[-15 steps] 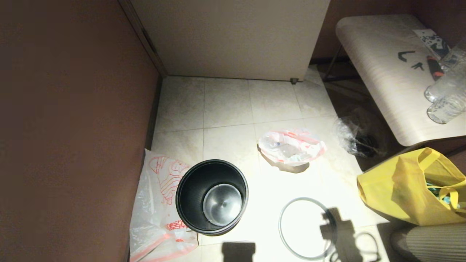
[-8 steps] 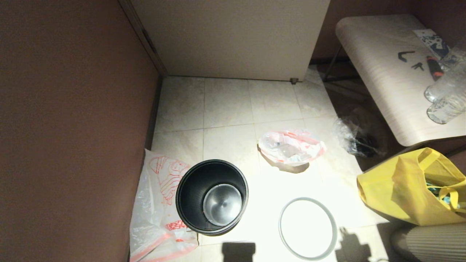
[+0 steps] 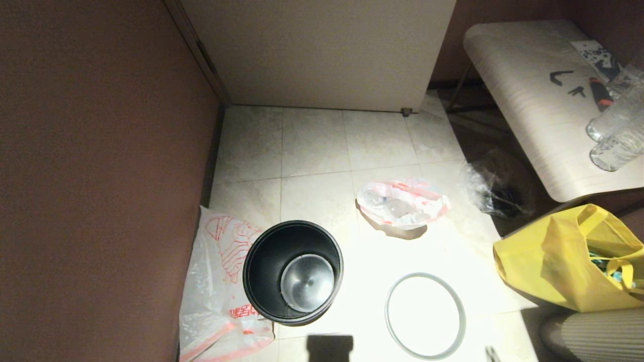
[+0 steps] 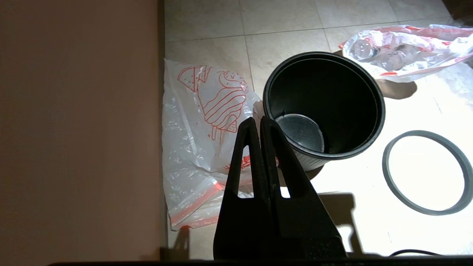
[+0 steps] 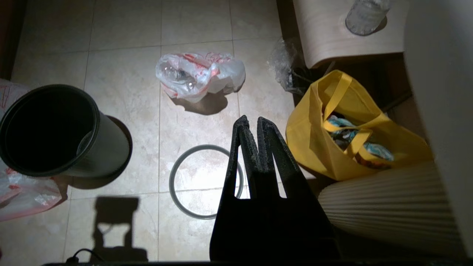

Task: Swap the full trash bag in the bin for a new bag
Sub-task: Pick up a new trash bag

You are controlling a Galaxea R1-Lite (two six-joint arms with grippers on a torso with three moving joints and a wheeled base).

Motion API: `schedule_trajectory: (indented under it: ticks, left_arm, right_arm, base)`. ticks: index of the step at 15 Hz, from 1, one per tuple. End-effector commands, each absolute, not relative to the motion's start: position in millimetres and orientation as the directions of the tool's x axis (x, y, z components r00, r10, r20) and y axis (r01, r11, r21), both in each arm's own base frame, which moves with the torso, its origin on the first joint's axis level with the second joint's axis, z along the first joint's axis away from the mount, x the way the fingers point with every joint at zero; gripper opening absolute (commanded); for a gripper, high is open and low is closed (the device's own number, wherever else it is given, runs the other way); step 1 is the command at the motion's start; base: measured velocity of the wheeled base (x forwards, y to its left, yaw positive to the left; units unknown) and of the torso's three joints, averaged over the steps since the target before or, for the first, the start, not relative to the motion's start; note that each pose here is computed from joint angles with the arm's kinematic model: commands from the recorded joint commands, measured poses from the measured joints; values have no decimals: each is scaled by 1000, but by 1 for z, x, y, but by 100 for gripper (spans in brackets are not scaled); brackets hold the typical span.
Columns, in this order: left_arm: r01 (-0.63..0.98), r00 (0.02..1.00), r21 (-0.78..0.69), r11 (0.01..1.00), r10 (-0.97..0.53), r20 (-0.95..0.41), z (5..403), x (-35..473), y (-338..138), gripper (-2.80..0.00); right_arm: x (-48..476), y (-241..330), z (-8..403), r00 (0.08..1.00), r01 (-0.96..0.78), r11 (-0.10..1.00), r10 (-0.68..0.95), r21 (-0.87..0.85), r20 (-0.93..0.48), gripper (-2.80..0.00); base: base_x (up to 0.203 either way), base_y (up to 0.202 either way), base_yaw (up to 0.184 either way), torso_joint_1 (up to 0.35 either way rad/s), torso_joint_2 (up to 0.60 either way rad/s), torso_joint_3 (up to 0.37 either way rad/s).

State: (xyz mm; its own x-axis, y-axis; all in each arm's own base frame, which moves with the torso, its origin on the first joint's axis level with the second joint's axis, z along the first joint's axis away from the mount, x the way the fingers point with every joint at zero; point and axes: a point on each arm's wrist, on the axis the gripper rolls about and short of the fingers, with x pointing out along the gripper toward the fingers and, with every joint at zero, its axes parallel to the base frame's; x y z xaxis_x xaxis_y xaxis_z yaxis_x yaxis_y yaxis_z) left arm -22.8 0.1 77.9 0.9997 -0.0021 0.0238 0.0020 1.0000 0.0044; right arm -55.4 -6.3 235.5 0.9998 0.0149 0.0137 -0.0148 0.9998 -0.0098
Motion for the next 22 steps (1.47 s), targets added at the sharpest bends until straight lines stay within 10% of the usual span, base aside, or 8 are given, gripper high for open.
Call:
schedule_trajectory:
  ticks: [1, 10, 22]
  left_arm:
    - [1, 1000, 5, 1000, -2, 10, 75, -22, 0, -280]
    - [1, 1000, 5, 1000, -2, 11, 75, -22, 0, -280]
    - [1, 1000, 5, 1000, -2, 11, 75, -22, 0, -280]
  right_arm:
    - [-72, -1, 212, 999, -7, 1000, 8, -13, 40, -280]
    - [-29, 3, 90, 995, -96, 984, 95, -149, -16, -280]
    - [-23, 1, 76, 999, -32, 997, 32, -67, 0, -280]
  base:
    - [0, 0, 0, 0, 0, 0]
    - [0, 0, 0, 0, 0, 0]
    - [0, 0, 0, 0, 0, 0]
